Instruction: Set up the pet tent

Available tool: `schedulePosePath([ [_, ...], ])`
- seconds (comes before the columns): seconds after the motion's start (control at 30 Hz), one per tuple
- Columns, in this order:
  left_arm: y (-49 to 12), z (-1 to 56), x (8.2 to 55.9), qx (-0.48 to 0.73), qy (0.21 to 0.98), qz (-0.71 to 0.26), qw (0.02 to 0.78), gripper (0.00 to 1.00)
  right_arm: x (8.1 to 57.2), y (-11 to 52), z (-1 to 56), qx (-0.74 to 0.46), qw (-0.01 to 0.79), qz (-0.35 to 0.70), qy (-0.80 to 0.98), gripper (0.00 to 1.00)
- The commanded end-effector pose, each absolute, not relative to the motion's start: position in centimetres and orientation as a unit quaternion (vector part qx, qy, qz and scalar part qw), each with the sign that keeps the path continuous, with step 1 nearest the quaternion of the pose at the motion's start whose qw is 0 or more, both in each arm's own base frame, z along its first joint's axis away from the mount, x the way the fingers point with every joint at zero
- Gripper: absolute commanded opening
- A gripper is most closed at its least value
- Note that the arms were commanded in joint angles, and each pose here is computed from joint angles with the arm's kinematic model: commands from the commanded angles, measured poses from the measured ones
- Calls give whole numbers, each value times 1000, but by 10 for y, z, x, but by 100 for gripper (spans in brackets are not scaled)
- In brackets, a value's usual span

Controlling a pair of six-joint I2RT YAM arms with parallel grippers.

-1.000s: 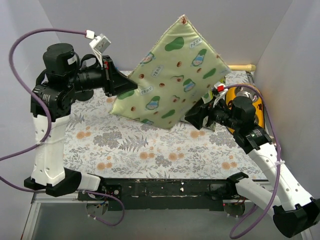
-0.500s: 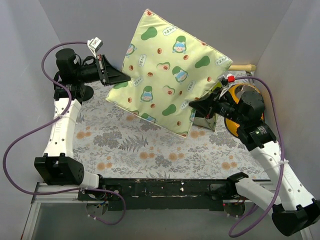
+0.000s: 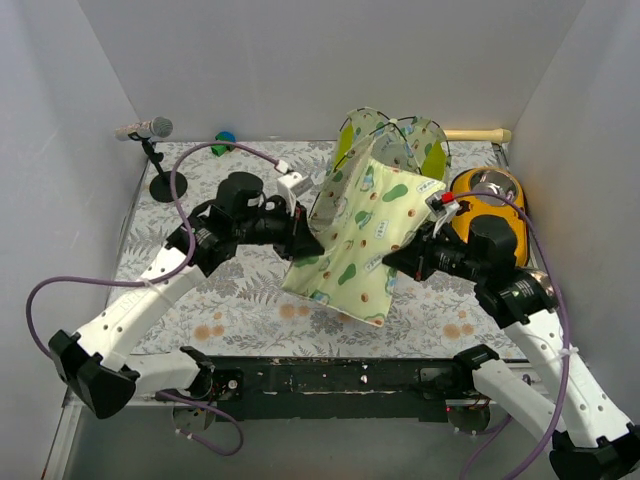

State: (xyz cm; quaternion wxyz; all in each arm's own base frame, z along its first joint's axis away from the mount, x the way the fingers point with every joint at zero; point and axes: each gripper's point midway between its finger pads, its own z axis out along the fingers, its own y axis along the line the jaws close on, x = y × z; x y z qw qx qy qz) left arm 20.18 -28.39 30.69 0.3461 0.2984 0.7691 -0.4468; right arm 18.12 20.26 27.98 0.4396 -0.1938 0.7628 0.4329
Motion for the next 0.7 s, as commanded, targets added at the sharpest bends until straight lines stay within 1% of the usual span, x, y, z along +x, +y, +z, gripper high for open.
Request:
schedulePosePath([
  [0.0, -287, 243, 164, 368, 798, -421, 225, 0, 179, 205, 281, -198, 442, 443, 755, 1],
  [0.07, -292, 222, 158, 366, 814, -424, 154, 0, 176, 204, 281, -200, 441, 445, 754, 1],
  [0.1, -296, 216, 159, 365, 816, -427, 133, 0, 176, 203, 282, -204, 446, 439, 753, 1],
  [0.2, -311, 221, 166, 351, 807, -458, 125, 0, 174, 199, 271, -206, 443, 426, 761, 1],
  [0.27, -318, 223, 173, 337, 812, -461, 123, 0, 175, 201, 267, -210, 447, 432, 754, 1],
  [0.33, -321, 224, 184, 330, 822, -445, 132, 0, 185, 204, 256, -210, 453, 428, 753, 1],
  [0.43, -318, 233, 200, 329, 832, -414, 166, 0, 204, 206, 249, -211, 466, 412, 754, 1],
  [0.57, -313, 253, 220, 347, 831, -373, 223, 0, 217, 221, 261, -207, 452, 440, 748, 1],
  [0.67, -313, 252, 231, 361, 836, -347, 226, 0, 231, 223, 252, -188, 450, 432, 759, 1],
])
